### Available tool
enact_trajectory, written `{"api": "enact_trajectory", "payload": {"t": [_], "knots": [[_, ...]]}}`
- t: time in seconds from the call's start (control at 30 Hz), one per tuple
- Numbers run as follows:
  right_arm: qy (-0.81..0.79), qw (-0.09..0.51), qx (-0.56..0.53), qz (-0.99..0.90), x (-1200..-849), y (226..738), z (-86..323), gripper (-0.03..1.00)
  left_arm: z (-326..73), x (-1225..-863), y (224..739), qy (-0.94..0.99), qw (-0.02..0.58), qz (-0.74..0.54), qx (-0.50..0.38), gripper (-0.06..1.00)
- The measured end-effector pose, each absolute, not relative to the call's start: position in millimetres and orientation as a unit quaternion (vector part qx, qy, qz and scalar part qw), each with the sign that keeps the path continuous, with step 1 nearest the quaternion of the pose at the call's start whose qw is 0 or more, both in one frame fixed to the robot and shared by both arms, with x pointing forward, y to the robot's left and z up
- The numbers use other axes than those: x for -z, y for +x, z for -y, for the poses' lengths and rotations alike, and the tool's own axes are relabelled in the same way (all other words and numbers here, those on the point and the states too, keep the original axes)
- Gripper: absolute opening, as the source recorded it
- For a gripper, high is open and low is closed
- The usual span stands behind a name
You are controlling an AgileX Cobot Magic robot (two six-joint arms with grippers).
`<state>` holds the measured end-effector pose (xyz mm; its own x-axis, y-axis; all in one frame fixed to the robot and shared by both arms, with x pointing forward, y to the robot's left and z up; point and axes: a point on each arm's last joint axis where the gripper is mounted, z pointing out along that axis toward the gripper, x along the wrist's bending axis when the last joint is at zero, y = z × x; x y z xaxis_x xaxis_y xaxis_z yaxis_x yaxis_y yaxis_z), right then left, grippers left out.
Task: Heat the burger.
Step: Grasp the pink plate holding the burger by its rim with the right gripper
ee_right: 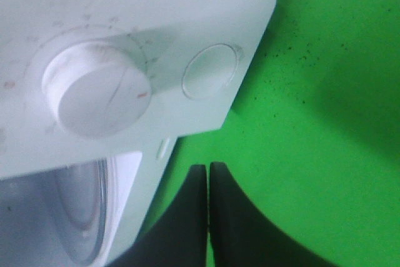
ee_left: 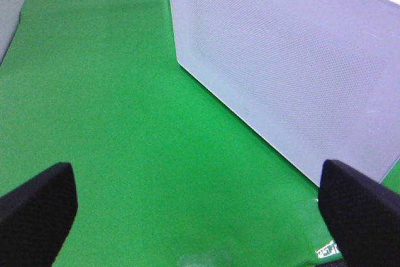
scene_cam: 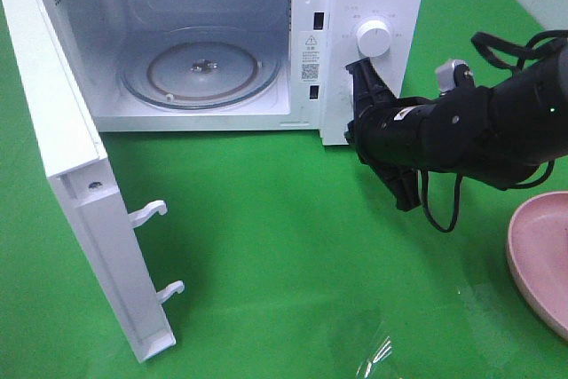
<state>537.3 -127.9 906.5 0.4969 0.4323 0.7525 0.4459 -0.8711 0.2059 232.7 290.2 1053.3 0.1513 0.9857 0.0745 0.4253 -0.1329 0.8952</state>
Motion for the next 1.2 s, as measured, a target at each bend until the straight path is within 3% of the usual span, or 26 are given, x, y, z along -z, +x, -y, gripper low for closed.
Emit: {"api": "enact_trajectory", "payload": {"t": [0.33,0.77,1.1,1.2], "knots": [[-0.783,-0.013,0.369,0.500,-930.3,515.0,123.6,0.01,-290.2,-1053.3,232.7,0.656,0.380,-0.537,-0.368,0.97],[-0.688,-0.029,0.258,0.677,-951.3,490.9,146.4,0.03,-290.2,-1053.3,232.7,0.656,0.380,-0.537,-0.368,0.97],[-0.627,-0.066,0.155,0.761,-980.4,461.6,172.2,0.14,-290.2,-1053.3,232.7,0.656,0.380,-0.537,-0.368,0.97],[-0.618,-0.073,0.119,0.774,-984.6,454.5,179.8,0.24,-290.2,-1053.3,232.7,0.656,0.380,-0.537,-0.368,0.97]]}}
